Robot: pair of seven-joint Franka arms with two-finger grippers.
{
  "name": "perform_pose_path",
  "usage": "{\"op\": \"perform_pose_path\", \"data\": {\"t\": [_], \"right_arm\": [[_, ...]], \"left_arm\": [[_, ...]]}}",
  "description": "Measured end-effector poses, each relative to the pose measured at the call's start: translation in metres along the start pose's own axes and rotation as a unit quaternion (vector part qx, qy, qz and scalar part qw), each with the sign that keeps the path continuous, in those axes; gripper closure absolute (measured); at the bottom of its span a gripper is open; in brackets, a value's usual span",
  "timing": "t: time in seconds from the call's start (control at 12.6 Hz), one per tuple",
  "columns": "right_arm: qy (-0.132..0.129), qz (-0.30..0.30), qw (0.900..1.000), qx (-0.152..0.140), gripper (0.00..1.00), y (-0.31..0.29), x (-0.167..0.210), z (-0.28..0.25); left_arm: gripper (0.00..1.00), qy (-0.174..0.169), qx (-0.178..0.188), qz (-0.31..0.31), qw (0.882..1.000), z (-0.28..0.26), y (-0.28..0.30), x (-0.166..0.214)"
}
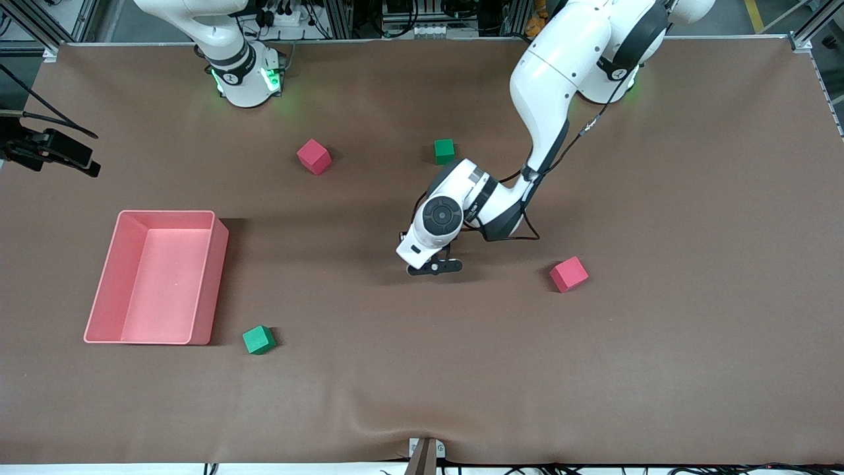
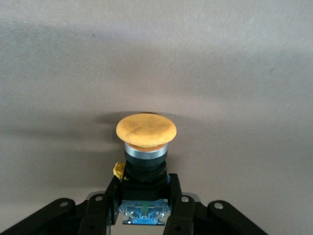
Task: Place and upright button with both arms
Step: 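Lower the button upright onto the table with the left gripper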
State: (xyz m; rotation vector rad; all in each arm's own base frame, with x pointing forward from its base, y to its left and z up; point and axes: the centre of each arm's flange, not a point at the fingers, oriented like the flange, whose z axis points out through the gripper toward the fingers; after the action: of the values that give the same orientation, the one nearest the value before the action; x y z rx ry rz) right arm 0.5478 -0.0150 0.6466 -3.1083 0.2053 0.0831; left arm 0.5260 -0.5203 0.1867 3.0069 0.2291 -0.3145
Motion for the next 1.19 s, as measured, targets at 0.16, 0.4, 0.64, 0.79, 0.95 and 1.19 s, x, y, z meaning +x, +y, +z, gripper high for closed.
{"op": "perform_pose_path", "data": {"t": [0.16, 0.4, 0.64, 0.79, 0.95, 1.19], "right_arm": [[-0.002, 0.001, 1.000, 0.000, 0.00, 0.001, -0.001, 0.000], [-0.009, -0.002, 1.000, -0.001, 0.00, 0.000, -0.005, -0.001], [-0.008, -0.011, 1.000, -0.001, 0.00, -0.008, -0.007, -0.003], [-0.008, -0.012, 1.000, -0.001, 0.00, -0.008, -0.007, -0.003], [-0.007, -0.011, 1.000, -0.001, 0.00, -0.007, -0.007, -0.004], [-0.006, -0.010, 1.000, 0.000, 0.00, -0.006, -0.007, -0.004]], "left_arm": [[0.59, 0.042, 0.015, -0.038, 0.998, -0.019, 0.012, -0.008], [0.59, 0.157, 0.052, -0.089, 0.982, -0.036, 0.037, -0.037], [0.59, 0.271, 0.070, -0.122, 0.952, -0.028, 0.055, -0.065], [0.59, 0.353, 0.071, -0.145, 0.922, -0.012, 0.059, -0.074], [0.59, 0.429, 0.061, -0.163, 0.887, 0.022, 0.058, -0.083], [0.59, 0.516, 0.041, -0.146, 0.843, 0.087, 0.048, -0.090]]}}
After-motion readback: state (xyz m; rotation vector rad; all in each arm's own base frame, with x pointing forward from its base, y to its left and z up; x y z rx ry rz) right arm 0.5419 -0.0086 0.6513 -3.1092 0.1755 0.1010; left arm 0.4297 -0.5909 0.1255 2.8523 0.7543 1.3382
